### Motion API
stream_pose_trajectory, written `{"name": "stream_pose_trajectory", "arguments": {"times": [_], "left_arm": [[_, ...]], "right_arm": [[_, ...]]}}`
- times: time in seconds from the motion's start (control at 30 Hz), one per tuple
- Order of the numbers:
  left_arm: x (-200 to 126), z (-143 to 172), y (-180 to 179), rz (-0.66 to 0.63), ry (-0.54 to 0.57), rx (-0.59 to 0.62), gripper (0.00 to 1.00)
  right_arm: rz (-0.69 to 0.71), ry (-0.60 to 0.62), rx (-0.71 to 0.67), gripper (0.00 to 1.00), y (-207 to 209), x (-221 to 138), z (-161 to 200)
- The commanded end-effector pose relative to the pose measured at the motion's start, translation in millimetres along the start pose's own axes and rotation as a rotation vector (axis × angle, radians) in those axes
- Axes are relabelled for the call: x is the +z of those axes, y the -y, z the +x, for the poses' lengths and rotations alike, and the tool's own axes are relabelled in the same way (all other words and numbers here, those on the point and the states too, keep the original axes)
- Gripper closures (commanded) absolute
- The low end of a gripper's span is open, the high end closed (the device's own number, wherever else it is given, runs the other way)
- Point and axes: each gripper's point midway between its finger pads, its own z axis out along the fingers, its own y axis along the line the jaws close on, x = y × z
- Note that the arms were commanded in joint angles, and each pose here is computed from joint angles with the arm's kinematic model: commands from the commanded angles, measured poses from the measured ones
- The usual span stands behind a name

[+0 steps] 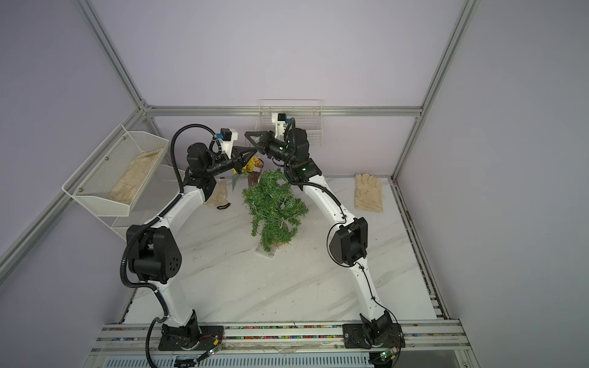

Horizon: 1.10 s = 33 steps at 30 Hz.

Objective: Remove string lights from the small christmas tree
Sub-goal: Remove the light string from the Christmas tree.

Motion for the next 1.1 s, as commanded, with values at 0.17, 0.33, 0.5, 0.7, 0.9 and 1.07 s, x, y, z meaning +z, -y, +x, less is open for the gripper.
{"name": "stream_pose_trajectory", "arguments": {"times": [0.17, 0.33, 0.5, 0.7, 0.9, 1.07], "left_arm": [[-8.9, -70.3, 7.7, -0.014, 0.155, -0.049, 1.00], [-19.3, -86.5, -2.4, -0.130, 0.172, -0.082, 1.00], [-39.1, -111.0, -12.0, -0.295, 0.162, -0.068, 1.00], [-71.3, -140.3, -8.9, -0.441, 0.174, -0.017, 1.00], [-102.6, -159.5, 10.8, -0.496, 0.155, -0.002, 1.00], [-130.1, -165.8, 30.1, -0.559, 0.126, -0.022, 0.99]], "right_arm": [[0.028, 0.008, -0.015, 0.85, 6.7, -5.9, -4.8], [0.106, 0.031, -0.073, 0.37, -1.4, -19.8, -15.8], [0.194, 0.098, -0.174, 0.03, -22.0, -45.8, -27.5], [0.395, 0.201, -0.249, 0.03, -13.6, -100.7, -41.9], [0.601, 0.308, -0.245, 0.03, 26.6, -188.7, -39.7], [0.692, 0.288, -0.162, 0.03, 73.0, -231.4, -18.4]]}}
